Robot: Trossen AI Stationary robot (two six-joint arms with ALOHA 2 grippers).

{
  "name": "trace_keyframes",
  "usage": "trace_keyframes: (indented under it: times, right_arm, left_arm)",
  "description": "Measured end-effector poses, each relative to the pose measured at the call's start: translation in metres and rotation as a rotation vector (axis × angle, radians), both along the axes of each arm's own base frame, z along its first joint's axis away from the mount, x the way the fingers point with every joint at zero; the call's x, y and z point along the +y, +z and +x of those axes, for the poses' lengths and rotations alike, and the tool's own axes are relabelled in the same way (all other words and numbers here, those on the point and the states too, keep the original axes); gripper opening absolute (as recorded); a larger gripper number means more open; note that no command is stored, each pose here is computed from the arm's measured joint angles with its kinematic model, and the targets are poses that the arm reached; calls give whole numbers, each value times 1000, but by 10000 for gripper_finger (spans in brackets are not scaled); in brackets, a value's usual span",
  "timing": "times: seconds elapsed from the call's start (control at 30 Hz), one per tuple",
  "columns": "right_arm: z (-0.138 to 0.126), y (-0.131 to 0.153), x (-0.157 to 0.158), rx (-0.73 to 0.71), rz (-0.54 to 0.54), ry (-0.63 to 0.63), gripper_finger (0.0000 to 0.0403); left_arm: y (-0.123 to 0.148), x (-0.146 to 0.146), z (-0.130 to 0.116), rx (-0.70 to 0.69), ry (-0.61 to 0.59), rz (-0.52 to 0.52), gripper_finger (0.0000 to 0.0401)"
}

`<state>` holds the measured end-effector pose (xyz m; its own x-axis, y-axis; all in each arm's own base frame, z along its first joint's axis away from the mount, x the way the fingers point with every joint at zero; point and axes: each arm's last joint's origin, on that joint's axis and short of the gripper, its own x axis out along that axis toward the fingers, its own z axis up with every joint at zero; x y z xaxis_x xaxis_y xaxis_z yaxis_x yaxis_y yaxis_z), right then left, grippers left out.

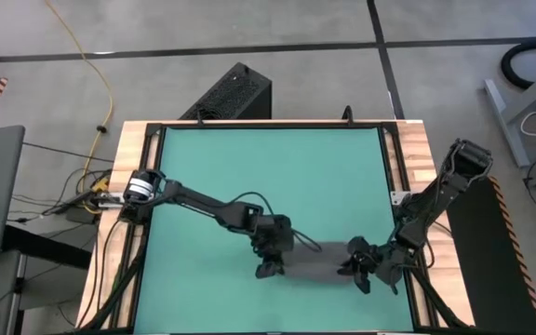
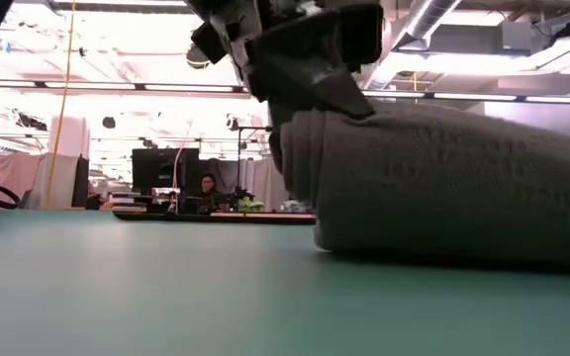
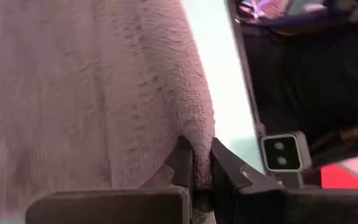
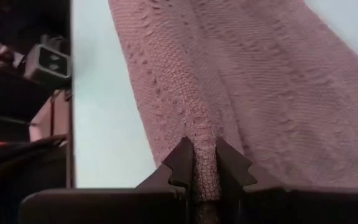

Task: Roll towel into tight, uniform cylinder
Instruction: Roll the gray towel

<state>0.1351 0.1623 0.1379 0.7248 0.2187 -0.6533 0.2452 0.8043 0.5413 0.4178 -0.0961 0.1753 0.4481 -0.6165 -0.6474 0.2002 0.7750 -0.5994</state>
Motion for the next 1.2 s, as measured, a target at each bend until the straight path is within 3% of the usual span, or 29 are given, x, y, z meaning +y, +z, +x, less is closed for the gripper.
trace_keyframes:
  times: [0.37,0.53,0.77,0.93,1.03,1.2]
  right_arm:
    - [10,-7,-19,109,-49,-78,58]
    - [12,-12,-28,171,-83,-103,58]
    - [17,-25,-32,250,-101,-140,58]
    - [17,-27,-32,261,-95,-154,58]
    - [17,-27,-32,261,-94,-154,58]
    - [17,-27,-32,262,-95,-154,58]
  left_arm:
    - [-44,11,3,197,117,-78,9]
    - [-44,26,6,195,172,-61,18]
    - [-30,59,0,225,246,-38,77]
    - [-13,74,-15,268,246,51,101]
    - [7,73,-20,173,238,172,101]
    - [52,39,-12,-247,153,286,90]
